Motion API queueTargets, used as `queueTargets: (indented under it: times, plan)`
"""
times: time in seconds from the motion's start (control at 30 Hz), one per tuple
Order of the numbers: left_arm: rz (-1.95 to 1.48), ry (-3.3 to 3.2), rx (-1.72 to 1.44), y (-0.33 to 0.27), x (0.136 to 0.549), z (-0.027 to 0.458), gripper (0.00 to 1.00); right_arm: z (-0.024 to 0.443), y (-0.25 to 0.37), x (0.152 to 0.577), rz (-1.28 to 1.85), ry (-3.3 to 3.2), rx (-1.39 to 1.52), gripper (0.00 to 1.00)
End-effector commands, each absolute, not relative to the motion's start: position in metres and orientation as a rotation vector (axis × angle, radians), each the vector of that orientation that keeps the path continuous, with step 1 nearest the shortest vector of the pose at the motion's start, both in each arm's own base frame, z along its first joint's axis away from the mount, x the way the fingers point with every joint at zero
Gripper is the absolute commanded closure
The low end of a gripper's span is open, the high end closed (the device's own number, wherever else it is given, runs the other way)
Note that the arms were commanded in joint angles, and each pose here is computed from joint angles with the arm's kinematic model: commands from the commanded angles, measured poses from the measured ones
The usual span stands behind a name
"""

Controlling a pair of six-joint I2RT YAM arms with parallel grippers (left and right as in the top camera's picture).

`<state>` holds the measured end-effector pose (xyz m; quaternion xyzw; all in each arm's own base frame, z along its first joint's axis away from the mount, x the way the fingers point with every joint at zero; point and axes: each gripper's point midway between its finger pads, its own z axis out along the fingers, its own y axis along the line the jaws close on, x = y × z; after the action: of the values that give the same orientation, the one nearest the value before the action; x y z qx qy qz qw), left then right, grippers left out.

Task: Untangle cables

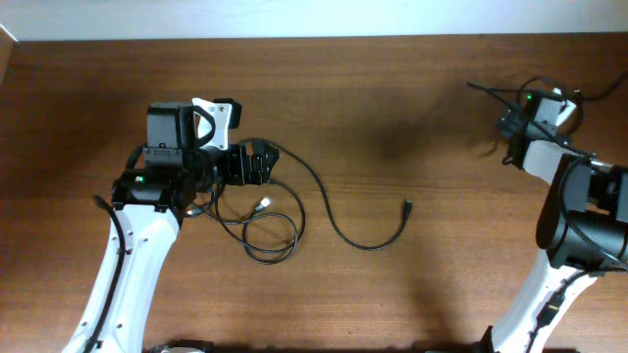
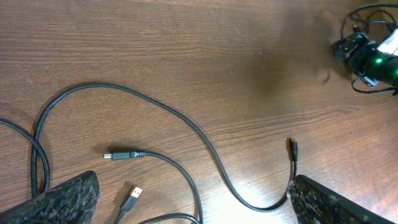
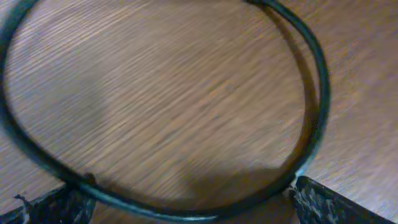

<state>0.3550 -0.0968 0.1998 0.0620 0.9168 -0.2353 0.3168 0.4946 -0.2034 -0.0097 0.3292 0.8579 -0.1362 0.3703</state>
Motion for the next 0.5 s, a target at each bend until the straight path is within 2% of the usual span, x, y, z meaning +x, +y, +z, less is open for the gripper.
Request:
queueTargets:
  times: [0.0, 0.33, 0.47]
  plan:
    - [-0.605, 2.404, 0.188, -0.097, 0.357, 0.202, 0.01, -0.126, -0.193, 0.417, -0.254, 2.473, 1.019, 0.00]
    - [-0.605, 2.404, 0.188, -0.097, 0.357, 0.202, 0.01, -0.107, -0.203, 0.450, -0.231, 2.318, 0.973, 0.00]
    - [-0.605, 2.404, 0.188, -0.097, 0.357, 0.202, 0.01, -0.099, -0.196, 0.467, -0.132, 2.274, 0.927, 0.01]
